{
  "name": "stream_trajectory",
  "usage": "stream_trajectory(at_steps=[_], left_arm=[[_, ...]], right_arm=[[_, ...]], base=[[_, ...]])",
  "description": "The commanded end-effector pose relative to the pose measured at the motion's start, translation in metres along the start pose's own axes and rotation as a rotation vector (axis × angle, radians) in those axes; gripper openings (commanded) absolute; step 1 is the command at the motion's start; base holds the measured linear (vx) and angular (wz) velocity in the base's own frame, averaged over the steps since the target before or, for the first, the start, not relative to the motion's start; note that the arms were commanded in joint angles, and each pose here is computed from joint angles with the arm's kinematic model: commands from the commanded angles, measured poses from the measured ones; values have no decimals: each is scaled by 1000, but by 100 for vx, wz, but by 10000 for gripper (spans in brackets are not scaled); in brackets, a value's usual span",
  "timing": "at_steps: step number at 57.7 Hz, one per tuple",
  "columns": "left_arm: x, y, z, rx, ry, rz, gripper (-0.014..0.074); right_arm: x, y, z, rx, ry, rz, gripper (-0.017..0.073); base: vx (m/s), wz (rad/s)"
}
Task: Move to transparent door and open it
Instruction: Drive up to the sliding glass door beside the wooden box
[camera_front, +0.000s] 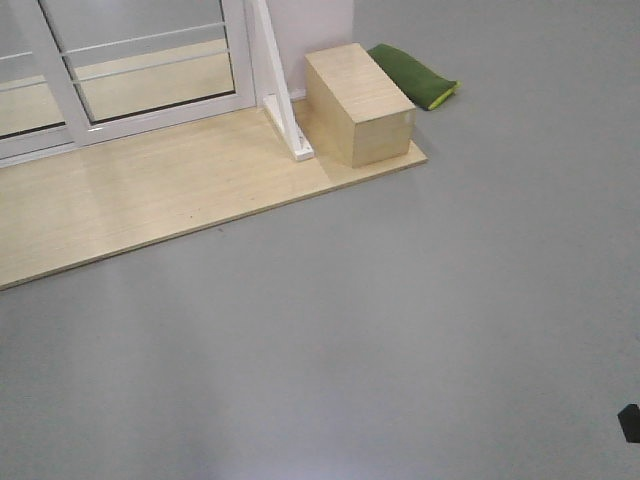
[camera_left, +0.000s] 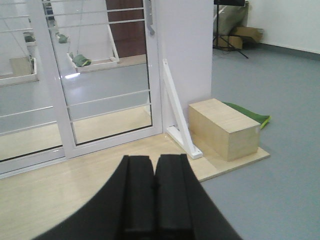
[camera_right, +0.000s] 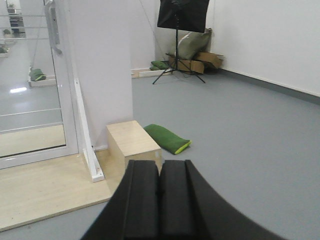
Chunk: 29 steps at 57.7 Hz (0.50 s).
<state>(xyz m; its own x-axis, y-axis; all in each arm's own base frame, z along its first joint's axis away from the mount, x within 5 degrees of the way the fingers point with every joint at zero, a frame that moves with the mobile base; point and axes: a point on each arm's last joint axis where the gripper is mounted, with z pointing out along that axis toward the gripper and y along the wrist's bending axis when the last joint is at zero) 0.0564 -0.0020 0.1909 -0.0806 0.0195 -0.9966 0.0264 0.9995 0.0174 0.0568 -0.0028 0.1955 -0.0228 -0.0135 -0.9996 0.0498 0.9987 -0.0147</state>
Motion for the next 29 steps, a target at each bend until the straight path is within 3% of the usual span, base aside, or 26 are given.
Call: stream_trajectory(at_steps=[1, 29], left_arm=[[0, 1, 0, -7, -66, -10, 4], [0, 1, 0, -7, -66, -10, 4]], right_arm=[[-3, 0, -1, 8, -78, -13, 0], [-3, 0, -1, 8, -78, -13, 0]], base=[[57, 40], [58, 21]])
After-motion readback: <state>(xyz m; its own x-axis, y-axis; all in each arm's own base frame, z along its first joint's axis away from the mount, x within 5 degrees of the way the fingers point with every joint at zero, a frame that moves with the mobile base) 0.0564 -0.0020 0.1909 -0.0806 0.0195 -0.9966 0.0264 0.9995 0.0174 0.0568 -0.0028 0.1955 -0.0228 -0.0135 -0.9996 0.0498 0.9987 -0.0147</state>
